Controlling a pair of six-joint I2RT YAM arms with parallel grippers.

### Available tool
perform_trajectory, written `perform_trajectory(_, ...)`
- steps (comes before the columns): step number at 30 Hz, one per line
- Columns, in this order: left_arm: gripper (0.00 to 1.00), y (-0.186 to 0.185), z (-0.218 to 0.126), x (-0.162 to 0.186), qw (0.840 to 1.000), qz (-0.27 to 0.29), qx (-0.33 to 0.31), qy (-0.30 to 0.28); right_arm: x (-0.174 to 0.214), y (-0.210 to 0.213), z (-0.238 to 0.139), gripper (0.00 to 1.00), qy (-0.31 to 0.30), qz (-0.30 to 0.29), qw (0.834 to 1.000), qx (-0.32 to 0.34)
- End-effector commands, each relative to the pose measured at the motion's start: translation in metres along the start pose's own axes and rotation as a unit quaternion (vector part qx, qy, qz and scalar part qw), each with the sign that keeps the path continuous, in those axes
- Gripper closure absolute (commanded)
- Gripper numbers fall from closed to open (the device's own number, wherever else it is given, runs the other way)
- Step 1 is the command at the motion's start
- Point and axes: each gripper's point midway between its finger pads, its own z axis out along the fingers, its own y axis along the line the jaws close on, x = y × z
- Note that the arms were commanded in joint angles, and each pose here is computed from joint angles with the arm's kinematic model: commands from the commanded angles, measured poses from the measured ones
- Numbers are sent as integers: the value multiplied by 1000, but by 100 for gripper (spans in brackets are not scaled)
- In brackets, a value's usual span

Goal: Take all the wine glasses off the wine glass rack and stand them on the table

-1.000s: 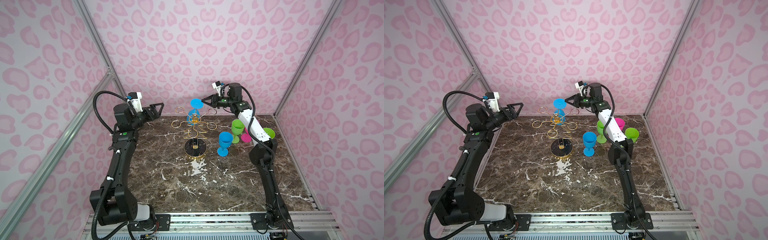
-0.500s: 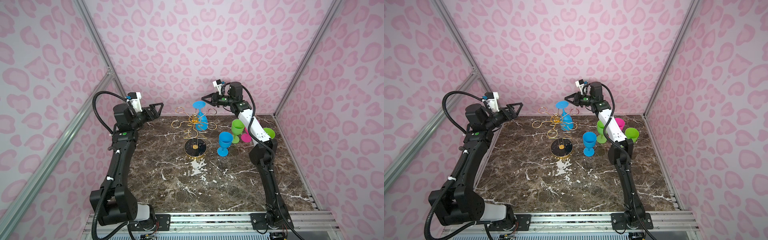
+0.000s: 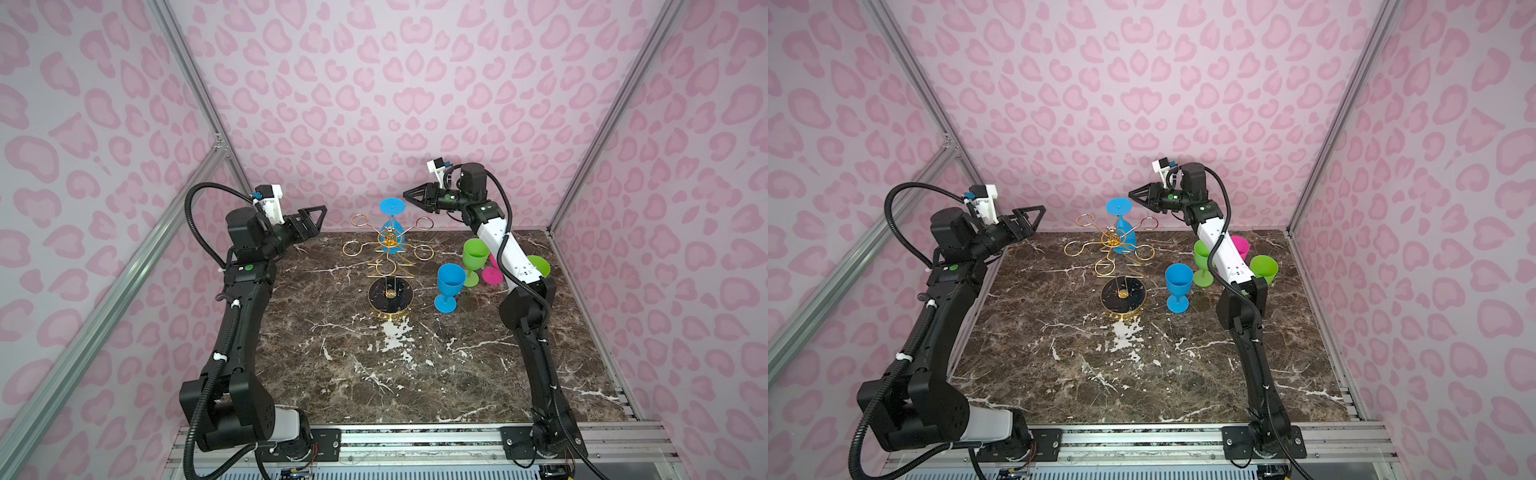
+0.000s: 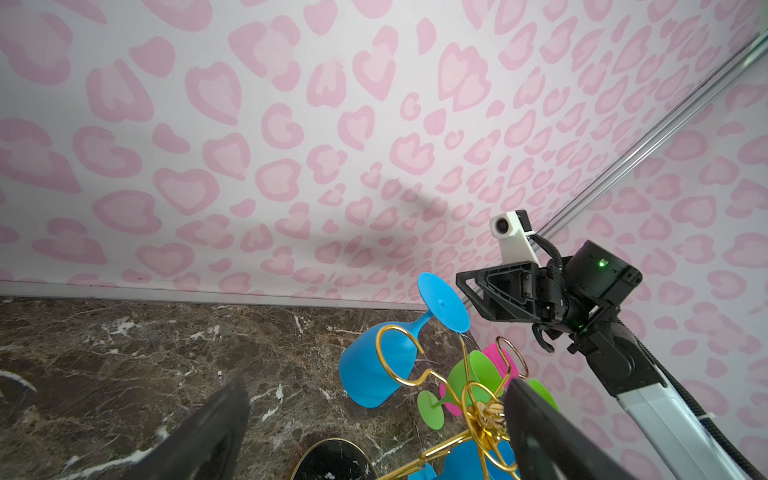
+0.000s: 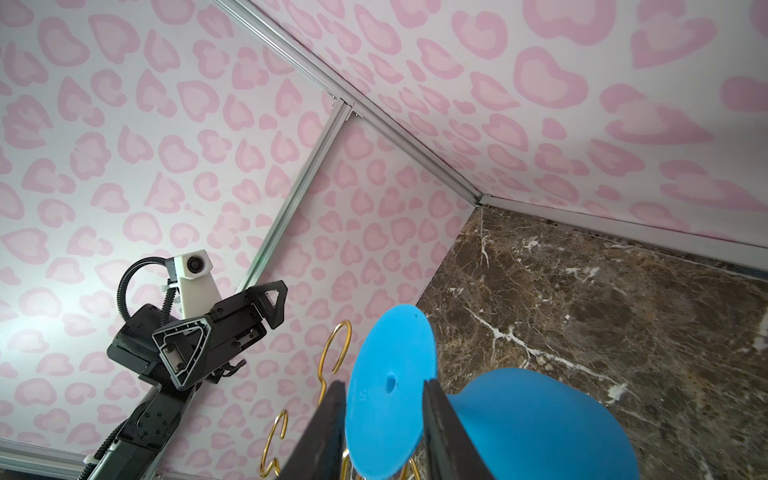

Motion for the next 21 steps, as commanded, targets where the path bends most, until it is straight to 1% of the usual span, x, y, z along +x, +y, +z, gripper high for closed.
perform_trajectory(1,3,-8,-2,-7,1000,13,14,-12,2,2,-4,57,7,-10,1000,7)
perform_trajectory(7,3,-8,-2,-7,1000,11,14,-12,13,-15,-3,52,20,-5,999,35)
perform_trajectory(12,3,-8,-2,-7,1000,11,14,-13,16,-19,1,50,24,-4,999,30)
perform_trajectory(21,3,-7,-2,-7,1000,11,14,-12,21,-19,10,49,28,-5,999,20)
